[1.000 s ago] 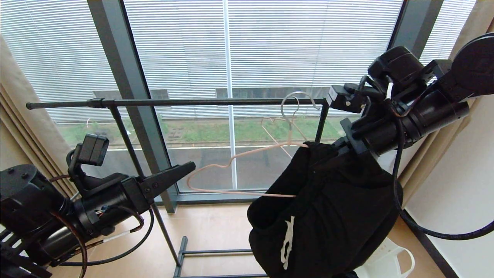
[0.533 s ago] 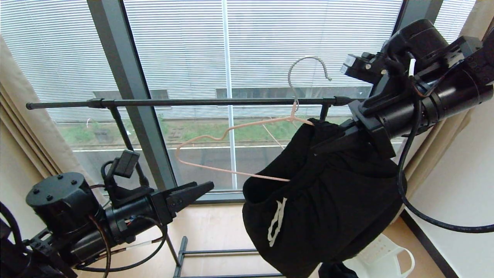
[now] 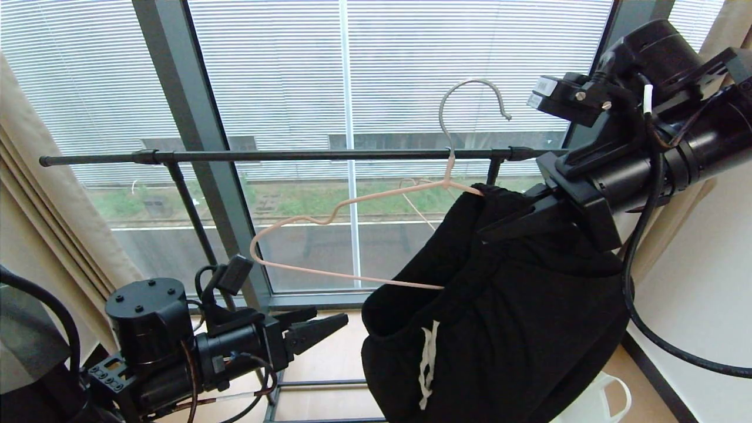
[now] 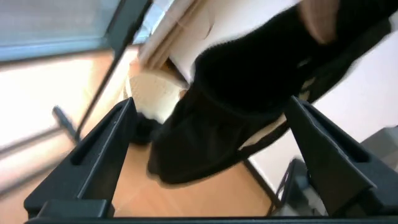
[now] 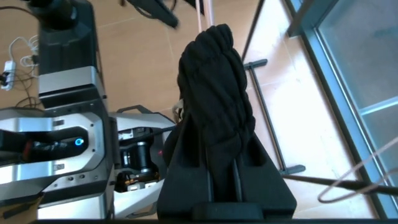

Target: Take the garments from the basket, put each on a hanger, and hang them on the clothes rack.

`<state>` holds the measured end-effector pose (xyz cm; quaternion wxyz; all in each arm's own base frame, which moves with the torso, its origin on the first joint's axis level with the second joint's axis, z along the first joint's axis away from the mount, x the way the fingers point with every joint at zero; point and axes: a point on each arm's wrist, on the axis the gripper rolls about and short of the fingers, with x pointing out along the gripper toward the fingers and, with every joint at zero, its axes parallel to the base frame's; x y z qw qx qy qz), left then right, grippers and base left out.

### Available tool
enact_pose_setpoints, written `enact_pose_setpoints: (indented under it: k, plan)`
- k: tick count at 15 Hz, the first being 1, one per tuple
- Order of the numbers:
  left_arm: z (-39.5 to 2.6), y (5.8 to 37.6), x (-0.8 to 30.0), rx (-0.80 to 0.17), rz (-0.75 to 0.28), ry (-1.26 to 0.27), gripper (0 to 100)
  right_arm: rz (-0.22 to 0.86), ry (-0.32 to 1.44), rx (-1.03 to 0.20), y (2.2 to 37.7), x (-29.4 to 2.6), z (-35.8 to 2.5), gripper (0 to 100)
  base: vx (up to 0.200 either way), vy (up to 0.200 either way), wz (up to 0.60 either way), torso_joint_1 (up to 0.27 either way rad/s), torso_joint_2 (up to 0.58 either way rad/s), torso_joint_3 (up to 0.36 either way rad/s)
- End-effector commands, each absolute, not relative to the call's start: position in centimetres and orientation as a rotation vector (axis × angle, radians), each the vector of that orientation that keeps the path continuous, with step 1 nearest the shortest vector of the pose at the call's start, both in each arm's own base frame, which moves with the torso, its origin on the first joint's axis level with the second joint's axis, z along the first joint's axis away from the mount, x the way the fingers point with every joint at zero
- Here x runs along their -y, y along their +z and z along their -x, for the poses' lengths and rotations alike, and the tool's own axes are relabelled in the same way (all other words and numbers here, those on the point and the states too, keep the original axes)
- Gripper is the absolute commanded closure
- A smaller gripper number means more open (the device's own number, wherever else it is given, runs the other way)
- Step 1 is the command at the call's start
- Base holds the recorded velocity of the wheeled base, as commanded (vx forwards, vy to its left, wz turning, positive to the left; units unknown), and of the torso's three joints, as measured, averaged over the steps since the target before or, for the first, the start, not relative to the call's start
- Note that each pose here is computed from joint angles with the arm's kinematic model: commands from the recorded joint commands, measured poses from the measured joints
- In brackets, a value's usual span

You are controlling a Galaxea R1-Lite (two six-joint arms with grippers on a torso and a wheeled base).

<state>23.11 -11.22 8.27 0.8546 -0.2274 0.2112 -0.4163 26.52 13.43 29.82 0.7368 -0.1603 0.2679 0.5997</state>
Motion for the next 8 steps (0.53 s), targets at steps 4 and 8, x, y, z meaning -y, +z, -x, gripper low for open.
enact_pose_setpoints:
  k: [4, 8]
  plan:
    - [-22.9, 7.9, 13.1, -0.468, 0.408, -0.818, 0, 0.359, 1.334, -0.583, 29.6, -13.8, -26.0, 100, 0.000, 0.000, 0.00, 0.000, 0.00, 0.000]
    - [-22.9, 8.0, 13.1, -0.462, 0.413, -0.819, 0, 0.360, 1.343, -0.528, 28.6, -13.7, -25.8, 100, 0.000, 0.000, 0.00, 0.000, 0.00, 0.000]
